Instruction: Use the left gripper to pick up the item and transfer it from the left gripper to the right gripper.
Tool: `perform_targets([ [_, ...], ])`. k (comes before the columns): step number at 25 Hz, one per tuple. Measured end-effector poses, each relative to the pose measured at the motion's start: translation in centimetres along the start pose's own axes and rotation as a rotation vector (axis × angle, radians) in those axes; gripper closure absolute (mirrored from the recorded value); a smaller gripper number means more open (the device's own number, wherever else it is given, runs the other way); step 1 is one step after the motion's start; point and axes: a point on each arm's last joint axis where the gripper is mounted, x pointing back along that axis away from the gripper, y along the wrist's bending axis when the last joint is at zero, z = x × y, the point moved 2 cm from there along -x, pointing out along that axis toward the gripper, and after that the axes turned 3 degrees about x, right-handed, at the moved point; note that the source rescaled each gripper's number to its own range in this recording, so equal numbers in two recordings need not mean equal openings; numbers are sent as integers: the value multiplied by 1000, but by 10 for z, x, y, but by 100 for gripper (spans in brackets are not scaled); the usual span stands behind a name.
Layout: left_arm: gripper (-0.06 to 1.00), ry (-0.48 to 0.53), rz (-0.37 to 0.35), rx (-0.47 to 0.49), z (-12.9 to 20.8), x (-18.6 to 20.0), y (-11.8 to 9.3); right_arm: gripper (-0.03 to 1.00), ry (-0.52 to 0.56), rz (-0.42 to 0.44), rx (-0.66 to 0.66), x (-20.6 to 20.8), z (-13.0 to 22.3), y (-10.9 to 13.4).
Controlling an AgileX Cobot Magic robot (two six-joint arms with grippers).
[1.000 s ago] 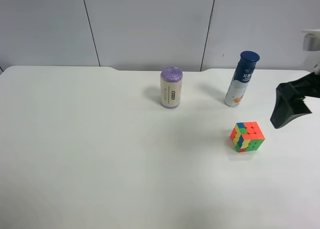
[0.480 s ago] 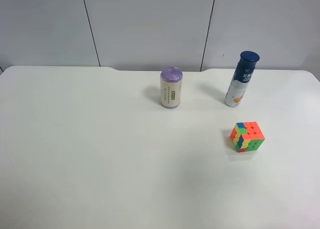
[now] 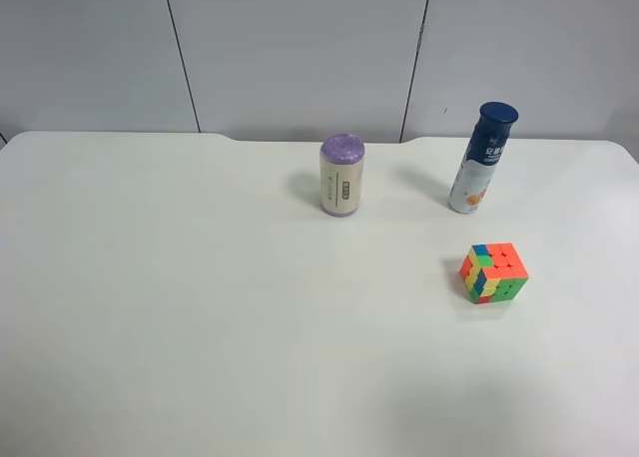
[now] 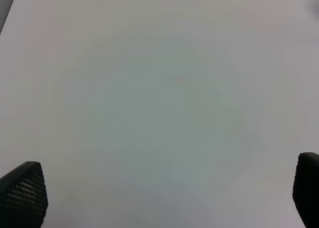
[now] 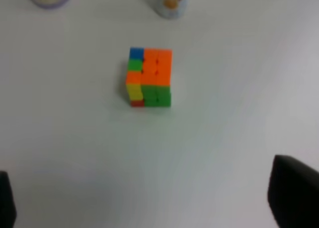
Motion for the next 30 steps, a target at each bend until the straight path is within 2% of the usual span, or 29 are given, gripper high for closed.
perform_targets([
  [9,-6,0,0,0,0,0,0,-3,-77,9,-13,-7,-2,-1],
  [20,-6,0,0,0,0,0,0,-3,-73,13,-16,-8,-2,-1],
  [28,-6,0,0,0,0,0,0,-3,-70,153,-100,-9,-2,-4],
  [30,-6,0,0,0,0,0,0,-3,-70,166,-108,-9,-3,-4],
])
